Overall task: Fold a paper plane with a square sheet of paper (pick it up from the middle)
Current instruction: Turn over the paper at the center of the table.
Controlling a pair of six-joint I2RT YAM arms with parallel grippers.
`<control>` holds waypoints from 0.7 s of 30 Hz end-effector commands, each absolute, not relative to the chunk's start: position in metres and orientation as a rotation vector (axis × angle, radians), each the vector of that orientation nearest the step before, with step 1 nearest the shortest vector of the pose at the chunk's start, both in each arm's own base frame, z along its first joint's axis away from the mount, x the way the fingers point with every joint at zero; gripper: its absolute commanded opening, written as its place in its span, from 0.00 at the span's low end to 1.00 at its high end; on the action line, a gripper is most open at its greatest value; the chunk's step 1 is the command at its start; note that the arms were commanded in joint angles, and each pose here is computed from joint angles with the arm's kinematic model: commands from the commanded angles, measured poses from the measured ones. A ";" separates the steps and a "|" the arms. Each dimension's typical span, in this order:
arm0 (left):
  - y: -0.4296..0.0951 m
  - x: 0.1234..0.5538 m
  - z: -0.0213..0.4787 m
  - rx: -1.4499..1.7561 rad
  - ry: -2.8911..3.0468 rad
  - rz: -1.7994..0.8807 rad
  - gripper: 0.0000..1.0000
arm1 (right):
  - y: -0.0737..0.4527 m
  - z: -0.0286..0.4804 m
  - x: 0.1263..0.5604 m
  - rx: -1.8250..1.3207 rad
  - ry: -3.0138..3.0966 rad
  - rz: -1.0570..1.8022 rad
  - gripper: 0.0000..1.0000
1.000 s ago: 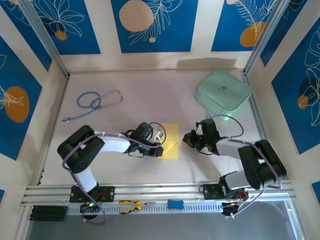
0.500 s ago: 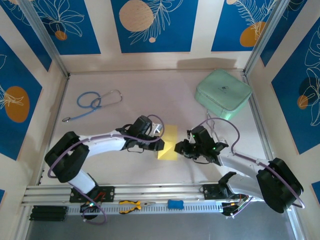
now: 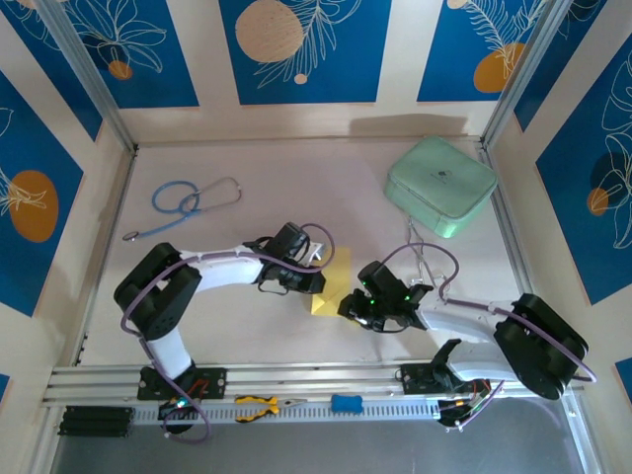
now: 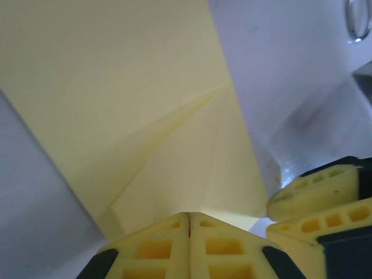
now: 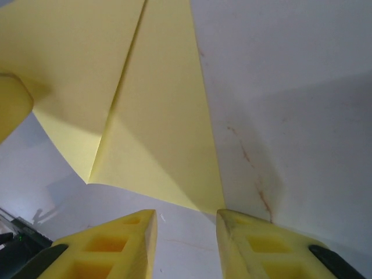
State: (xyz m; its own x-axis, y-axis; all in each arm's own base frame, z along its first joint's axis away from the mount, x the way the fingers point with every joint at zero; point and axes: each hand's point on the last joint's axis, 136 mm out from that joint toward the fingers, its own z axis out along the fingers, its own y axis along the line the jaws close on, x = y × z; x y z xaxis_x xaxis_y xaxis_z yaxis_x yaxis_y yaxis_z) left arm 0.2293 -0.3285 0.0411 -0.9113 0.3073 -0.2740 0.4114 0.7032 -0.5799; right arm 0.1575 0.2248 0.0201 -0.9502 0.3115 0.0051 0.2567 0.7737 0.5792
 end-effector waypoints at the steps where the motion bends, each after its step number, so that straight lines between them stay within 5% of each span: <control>1: -0.323 0.231 0.030 0.605 2.778 -0.960 0.06 | 0.224 0.019 0.161 0.522 2.872 0.861 0.35; 21: -0.315 0.213 0.003 0.566 2.849 -0.997 0.00 | 0.247 0.035 0.185 0.444 2.782 0.994 0.38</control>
